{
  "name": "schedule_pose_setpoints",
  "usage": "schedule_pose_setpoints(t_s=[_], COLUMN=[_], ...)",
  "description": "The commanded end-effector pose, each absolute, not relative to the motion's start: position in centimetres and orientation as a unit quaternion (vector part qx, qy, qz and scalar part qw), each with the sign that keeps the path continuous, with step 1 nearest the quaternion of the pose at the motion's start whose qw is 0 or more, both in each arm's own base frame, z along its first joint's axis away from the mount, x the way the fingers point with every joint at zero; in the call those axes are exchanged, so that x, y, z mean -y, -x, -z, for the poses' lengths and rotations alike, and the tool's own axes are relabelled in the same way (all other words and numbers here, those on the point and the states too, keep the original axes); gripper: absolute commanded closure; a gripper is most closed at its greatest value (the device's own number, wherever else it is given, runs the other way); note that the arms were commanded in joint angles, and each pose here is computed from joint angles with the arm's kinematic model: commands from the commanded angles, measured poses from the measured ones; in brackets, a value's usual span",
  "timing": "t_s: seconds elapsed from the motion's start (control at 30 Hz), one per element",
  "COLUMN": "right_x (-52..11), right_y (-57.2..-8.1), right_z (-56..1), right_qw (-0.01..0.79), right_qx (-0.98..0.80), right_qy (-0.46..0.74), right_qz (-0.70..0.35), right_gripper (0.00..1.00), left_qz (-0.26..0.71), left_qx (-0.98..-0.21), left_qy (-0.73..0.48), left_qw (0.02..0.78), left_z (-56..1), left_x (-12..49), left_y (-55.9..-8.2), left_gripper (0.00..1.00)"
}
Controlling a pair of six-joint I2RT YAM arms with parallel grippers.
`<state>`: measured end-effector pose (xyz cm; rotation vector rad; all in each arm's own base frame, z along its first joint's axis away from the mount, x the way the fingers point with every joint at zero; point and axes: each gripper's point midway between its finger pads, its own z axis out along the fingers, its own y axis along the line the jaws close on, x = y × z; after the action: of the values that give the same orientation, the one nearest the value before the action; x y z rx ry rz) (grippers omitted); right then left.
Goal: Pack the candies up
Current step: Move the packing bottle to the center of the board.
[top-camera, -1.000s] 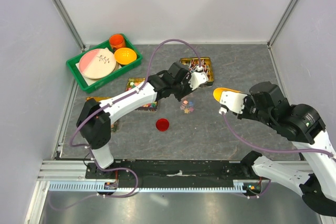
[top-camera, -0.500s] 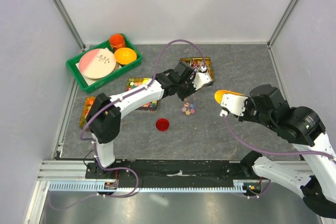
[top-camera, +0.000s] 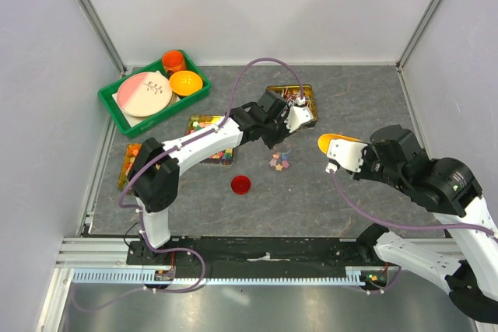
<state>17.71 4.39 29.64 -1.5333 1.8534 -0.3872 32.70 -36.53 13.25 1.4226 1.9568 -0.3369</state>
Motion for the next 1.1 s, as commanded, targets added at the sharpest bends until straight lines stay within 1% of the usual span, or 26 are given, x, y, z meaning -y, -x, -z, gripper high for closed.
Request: schedule_pose_setpoints(t_s=[0.0,0.03,0.13,0.3,0.33,0.5,0.57,0.6,0.73,0.83,0.87,1.0,1.07], right_x=[-4.1,-4.1,-4.2,-4.2,-4.2,-4.2,-4.3,-4.3,-4.4,-4.7,-4.9,-5.3,-5.7], right_y=[-17.9,-17.9,-18.0,-18.0,-18.1,-18.1,-18.1,-18.1,-18.3,-18.5,-18.5,-19.1,-19.6], right_z=[-29.9,-29.9,-29.9,-30.0,-30.1,-30.0,-30.0,-30.0,-30.2,-30.3,-30.4,-30.3,-30.2], right_qw=[0.346,0.345,0.344,0.346,0.346,0.345,0.346,0.345,0.346,0.347,0.347,0.343,0.339], right_qx=[-0.714,-0.714,-0.714,-0.714,-0.714,-0.714,-0.714,-0.714,-0.713,-0.712,-0.711,-0.709,-0.711], right_qy=[0.588,0.588,0.589,0.588,0.588,0.588,0.588,0.589,0.589,0.591,0.592,0.596,0.597], right_qz=[0.158,0.158,0.158,0.158,0.159,0.159,0.159,0.158,0.157,0.155,0.154,0.155,0.155], right_gripper=[1.0,1.0,1.0,1.0,1.0,1.0,1.0,1.0,1.0,1.0,1.0,1.0,1.0], left_qz=[0.14,0.143,0.146,0.145,0.146,0.146,0.142,0.137,0.105,0.07,0.049,-0.001,-0.028], left_qx=[-0.746,-0.745,-0.741,-0.741,-0.741,-0.74,-0.743,-0.748,-0.781,-0.822,-0.84,-0.88,-0.9], left_qy=[-0.531,-0.529,-0.527,-0.521,-0.517,-0.484,-0.472,-0.459,-0.411,-0.352,-0.324,-0.245,-0.209], left_qw=[0.376,0.38,0.39,0.399,0.404,0.443,0.453,0.46,0.459,0.441,0.431,0.407,0.381], left_z=[-16.5,-17.2,-18.2,-19.5,-20.0,-23.8,-24.8,-25.5,-25.2,-23.5,-22.7,-20.3,-18.7], left_x=[37.0,36.9,36.8,36.2,36.0,33.5,32.4,31.1,26.8,22.4,19.9,14.0,10.8], left_y=[-33.4,-33.2,-33.1,-33.1,-33.2,-34.6,-35.1,-35.6,-37.9,-40.3,-41.3,-43.0,-43.5], left_gripper=[0.68,0.63,0.57,0.54,0.52,0.5,0.48,0.45,0.45,0.44,0.45,0.45,0.45])
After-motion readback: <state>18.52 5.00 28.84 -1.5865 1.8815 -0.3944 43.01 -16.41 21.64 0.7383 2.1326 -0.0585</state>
